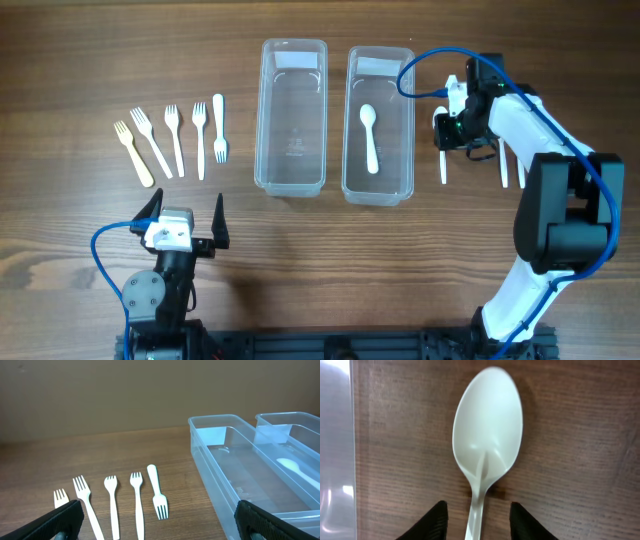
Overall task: Pack container
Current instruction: 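Lower the right gripper and grasp the next white spoon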
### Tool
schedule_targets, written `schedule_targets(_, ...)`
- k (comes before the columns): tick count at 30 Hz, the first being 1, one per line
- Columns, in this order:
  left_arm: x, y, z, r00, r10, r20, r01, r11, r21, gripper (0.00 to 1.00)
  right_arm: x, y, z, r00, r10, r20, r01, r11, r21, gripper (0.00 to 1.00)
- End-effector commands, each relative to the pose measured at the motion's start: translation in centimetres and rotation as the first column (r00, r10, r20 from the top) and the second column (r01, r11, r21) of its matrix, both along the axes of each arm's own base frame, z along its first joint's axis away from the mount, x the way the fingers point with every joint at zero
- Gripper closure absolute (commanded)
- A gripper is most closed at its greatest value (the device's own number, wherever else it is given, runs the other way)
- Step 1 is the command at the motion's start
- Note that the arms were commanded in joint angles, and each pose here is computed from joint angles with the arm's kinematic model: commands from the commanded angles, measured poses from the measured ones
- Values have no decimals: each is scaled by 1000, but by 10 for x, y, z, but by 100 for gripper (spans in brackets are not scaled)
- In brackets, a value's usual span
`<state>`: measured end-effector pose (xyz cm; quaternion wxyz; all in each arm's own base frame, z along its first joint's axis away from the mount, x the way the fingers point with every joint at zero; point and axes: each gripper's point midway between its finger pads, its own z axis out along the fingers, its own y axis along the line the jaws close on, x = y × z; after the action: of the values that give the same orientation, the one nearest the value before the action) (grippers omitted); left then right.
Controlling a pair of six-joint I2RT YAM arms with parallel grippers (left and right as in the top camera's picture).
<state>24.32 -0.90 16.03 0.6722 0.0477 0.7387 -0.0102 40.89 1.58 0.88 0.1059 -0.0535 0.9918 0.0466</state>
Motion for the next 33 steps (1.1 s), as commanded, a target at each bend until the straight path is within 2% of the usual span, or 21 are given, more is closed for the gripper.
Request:
schedule_targets(1,0,-1,-2,1000,-4,3,4,1000,23,0,3,4,-4,1000,6,9,-7,1000,19,60)
schedule_targets(13,0,-1,-2,1000,-4,3,4,1000,23,0,8,4,-4,1000,1,30,-1,1000,20,60)
schedule_targets(24,0,-1,-2,1000,-4,3,4,1000,23,0,3,4,-25,999,-22,-23,23,999,25,59)
schedule_targets(25,0,-1,-2,1000,-4,3,4,1000,23,0,3,4,-25,999,-26,-23,27,999,26,60)
schedule_targets(32,0,-1,-2,1000,-4,3,4,1000,23,0,2,4,-25,999,-28,-25,29,999,26,89)
schedule_targets(33,0,-1,-2,1000,-4,3,4,1000,23,0,2,4,-24,999,-29,-25,29,999,26,91)
